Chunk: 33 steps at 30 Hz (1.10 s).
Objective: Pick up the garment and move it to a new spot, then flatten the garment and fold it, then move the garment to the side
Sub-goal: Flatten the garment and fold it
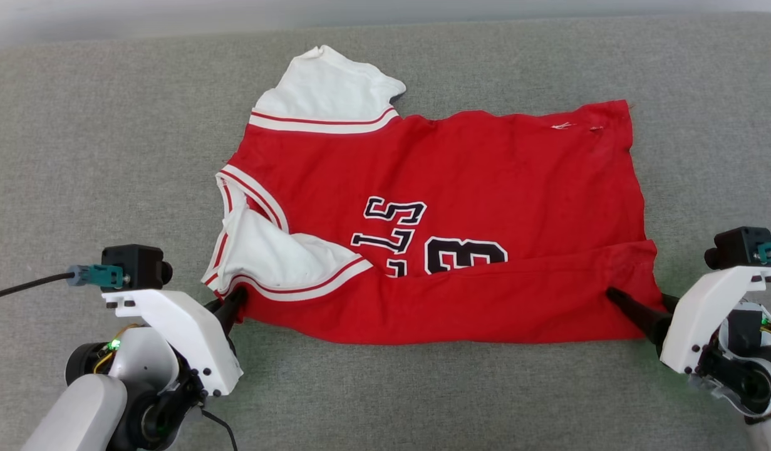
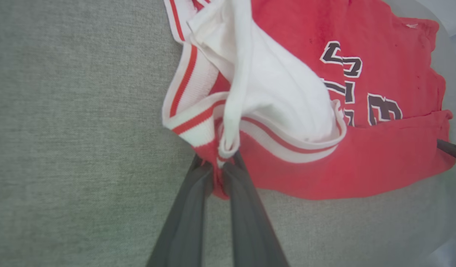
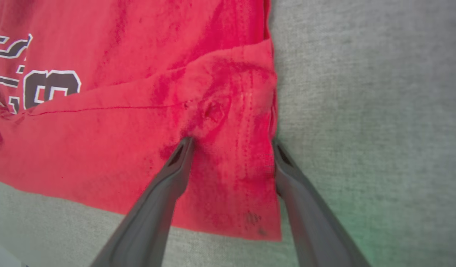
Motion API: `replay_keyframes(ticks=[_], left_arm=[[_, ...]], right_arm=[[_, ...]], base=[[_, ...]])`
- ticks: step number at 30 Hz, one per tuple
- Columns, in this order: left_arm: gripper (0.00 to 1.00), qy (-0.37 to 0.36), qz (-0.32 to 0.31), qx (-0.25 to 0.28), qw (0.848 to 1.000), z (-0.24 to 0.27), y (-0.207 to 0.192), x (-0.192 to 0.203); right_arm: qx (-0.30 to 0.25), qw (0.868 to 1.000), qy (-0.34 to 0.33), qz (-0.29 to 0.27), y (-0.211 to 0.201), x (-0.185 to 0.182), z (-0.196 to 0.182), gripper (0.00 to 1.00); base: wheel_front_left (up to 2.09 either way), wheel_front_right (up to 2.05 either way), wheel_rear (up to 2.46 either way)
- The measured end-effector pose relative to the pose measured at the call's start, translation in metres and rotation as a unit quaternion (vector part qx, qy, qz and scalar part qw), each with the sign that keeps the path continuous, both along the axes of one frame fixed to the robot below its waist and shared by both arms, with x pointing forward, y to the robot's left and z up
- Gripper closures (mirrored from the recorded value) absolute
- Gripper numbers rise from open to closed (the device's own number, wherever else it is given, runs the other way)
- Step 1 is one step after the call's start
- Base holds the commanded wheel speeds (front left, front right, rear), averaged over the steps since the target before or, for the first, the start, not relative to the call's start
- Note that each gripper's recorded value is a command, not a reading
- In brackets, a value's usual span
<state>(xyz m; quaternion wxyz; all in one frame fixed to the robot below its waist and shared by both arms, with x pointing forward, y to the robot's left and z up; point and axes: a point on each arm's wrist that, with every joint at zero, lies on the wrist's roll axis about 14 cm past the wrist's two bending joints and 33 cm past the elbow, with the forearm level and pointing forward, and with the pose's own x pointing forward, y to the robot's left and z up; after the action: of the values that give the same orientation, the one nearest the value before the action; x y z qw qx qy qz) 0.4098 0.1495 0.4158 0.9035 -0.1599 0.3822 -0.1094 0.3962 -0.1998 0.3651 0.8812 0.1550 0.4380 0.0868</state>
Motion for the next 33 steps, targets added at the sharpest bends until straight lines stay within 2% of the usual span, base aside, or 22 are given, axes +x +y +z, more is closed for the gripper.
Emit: replay_keyframes(ticks=[2, 3, 4, 17, 33], left_arm=[[1.0, 0.002, 0.003, 0.001, 1.0, -0.003, 0.001, -0.001], [1.0, 0.004, 0.004, -0.001, 1.0, -0.004, 0.0, -0.001], [1.0, 0.007, 0.004, -0.003, 1.0, -0.005, -0.002, -0.002], [1.0, -0.033, 0.026, -0.011, 0.999, 0.016, 0.004, -0.005], [1.0, -0.013, 0.075, -0.01, 0.997, 0.022, 0.029, -0.083]], right_arm=[[0.007, 1.0, 0.011, 0.005, 0.004, 0.001, -0.004, 0.0], [0.007, 1.0, 0.012, 0.008, 0.006, 0.002, -0.004, 0.59], [0.009, 1.0, 0.012, 0.009, 0.007, 0.003, -0.004, 1.0], [0.0, 0.999, -0.034, 0.036, 0.011, 0.003, 0.025, 1.0], [0.011, 0.998, -0.049, 0.04, 0.018, -0.053, 0.046, 1.0]], base=[[0.0, 0.0, 0.0], [0.0, 0.0, 0.0], [0.0, 0.0, 0.0], [0.0, 0.0, 0.0], [0.0, 0.0, 0.0]])
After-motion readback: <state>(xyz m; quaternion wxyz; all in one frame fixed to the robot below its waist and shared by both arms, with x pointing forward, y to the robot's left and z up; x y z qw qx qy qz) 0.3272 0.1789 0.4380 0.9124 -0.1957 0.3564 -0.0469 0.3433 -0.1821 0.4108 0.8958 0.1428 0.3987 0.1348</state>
